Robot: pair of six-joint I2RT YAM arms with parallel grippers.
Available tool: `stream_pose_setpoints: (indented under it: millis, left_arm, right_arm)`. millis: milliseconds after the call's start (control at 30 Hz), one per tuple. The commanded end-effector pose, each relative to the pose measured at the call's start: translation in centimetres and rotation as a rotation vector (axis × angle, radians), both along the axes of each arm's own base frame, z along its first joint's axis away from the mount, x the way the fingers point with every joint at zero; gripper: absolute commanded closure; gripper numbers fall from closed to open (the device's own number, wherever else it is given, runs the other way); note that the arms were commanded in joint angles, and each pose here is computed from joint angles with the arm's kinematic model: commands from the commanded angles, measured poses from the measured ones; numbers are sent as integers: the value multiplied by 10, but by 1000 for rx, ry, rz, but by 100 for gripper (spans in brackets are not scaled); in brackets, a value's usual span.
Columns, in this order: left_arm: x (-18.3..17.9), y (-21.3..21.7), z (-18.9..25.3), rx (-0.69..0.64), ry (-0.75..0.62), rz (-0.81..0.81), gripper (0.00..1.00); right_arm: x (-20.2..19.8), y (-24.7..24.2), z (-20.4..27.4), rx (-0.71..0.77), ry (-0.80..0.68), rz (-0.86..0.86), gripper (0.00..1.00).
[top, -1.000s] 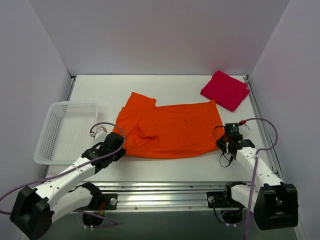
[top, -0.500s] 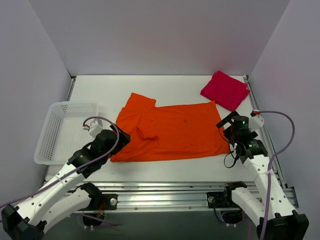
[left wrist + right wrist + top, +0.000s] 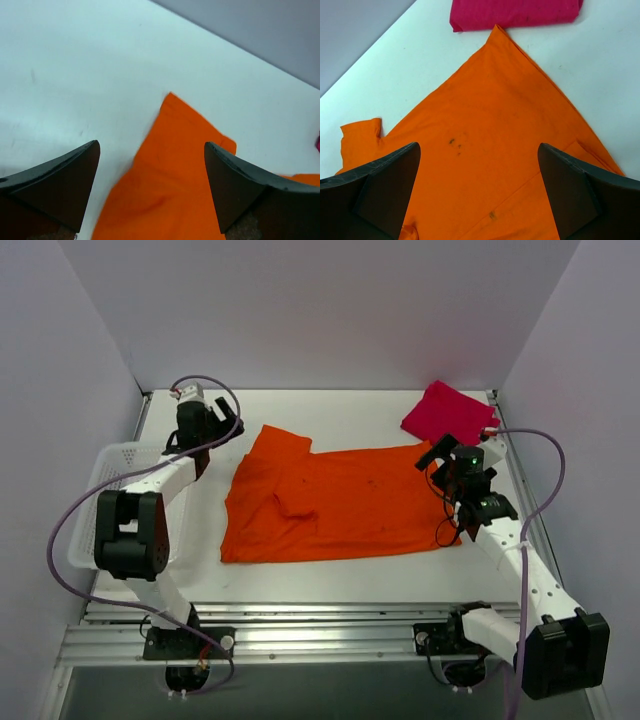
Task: Fold and stack the t-shirts
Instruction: Grap the side of the flattened tshirt furthest away from the robot with both arms
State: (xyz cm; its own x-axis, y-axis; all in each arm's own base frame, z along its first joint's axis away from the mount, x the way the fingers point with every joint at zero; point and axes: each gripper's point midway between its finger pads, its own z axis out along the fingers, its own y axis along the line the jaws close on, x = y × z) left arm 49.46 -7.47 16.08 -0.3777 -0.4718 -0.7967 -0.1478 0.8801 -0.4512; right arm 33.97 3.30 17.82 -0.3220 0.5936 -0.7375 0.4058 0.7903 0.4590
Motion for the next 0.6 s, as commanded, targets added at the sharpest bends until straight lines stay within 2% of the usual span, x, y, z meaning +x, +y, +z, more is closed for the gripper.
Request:
stream_pose_setpoints:
  millis: [0, 100, 233, 300, 333, 367, 433, 467, 567]
  left_arm:
    - [68, -10, 16, -36, -118, -239, 6]
    - [108, -13, 1, -111, -103, -301, 6]
    - [142, -20, -24, -145, -46, -337, 6]
    - [147, -23, -45, -179, -1, -344, 6]
    - [152, -28, -40, -186, -11, -359, 6]
    - [151, -30, -58, -193, 36, -360, 6]
    - [155, -42, -55, -183, 36, -372, 6]
    - [150, -45, -70, -173, 90, -373, 6]
    - [143, -66, -78, -136, 133, -401, 6]
  right_arm:
    - [5, -2, 22, -22, -81, 5, 0]
    - [4, -6, 26, -24, -109, -9, 0]
    - [5, -8, 34, -32, -131, -19, 0]
    - [5, -10, 37, -35, -136, -26, 0]
    - [4, -10, 39, -33, -144, -29, 0]
    - [4, -11, 39, -32, -144, -32, 0]
    - [5, -10, 38, -30, -146, -31, 0]
    - [5, -11, 36, -30, -143, -31, 0]
    - [6, -11, 32, -28, -132, -32, 0]
